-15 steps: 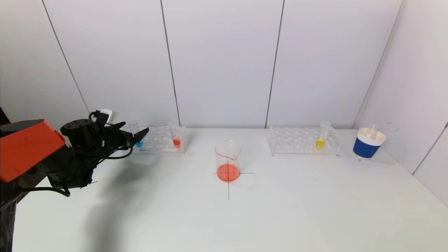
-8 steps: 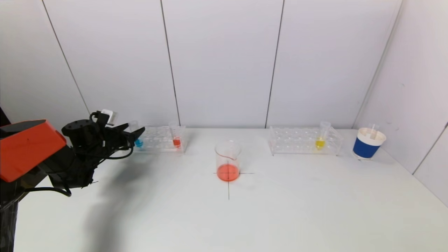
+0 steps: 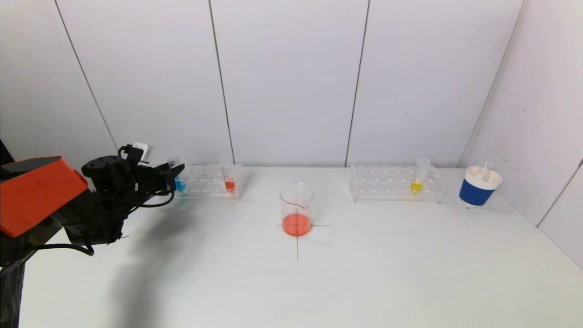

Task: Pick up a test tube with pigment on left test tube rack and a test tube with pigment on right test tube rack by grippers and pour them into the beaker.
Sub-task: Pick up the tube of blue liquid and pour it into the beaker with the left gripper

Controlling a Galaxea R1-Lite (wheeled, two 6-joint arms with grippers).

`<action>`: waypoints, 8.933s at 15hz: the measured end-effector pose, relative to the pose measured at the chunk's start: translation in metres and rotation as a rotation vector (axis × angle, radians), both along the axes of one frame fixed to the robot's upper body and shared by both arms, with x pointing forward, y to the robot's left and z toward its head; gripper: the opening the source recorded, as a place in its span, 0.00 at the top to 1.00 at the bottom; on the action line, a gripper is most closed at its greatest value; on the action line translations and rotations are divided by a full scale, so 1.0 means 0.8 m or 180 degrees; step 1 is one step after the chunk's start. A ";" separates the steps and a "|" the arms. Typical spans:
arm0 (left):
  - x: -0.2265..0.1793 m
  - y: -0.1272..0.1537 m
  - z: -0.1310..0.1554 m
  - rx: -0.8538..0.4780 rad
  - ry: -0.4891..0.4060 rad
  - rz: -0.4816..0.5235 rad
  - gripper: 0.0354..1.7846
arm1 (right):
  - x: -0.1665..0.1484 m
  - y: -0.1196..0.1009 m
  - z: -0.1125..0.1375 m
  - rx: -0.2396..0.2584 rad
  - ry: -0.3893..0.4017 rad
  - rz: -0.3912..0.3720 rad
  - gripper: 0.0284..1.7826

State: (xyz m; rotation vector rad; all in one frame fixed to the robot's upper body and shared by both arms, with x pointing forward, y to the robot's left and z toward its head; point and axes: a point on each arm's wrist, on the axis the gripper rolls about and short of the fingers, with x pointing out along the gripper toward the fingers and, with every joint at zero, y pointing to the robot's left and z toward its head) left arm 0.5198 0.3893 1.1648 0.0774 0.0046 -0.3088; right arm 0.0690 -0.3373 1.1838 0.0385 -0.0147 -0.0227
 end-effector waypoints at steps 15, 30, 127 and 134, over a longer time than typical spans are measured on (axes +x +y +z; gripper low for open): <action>-0.003 0.000 0.017 0.0011 -0.0094 0.0012 0.76 | 0.000 0.000 0.000 0.0000 -0.0001 -0.0001 0.01; -0.029 -0.004 0.126 0.0040 -0.0336 0.0011 0.76 | 0.000 0.000 0.000 -0.0001 0.0000 -0.0002 0.01; -0.046 -0.285 0.092 0.3447 -0.2906 -0.2517 0.76 | 0.000 0.000 0.000 0.0000 0.0000 -0.0001 0.01; -0.045 -0.285 0.087 0.3469 -0.2888 -0.2520 0.76 | 0.000 0.000 0.000 0.0000 0.0000 -0.0005 0.01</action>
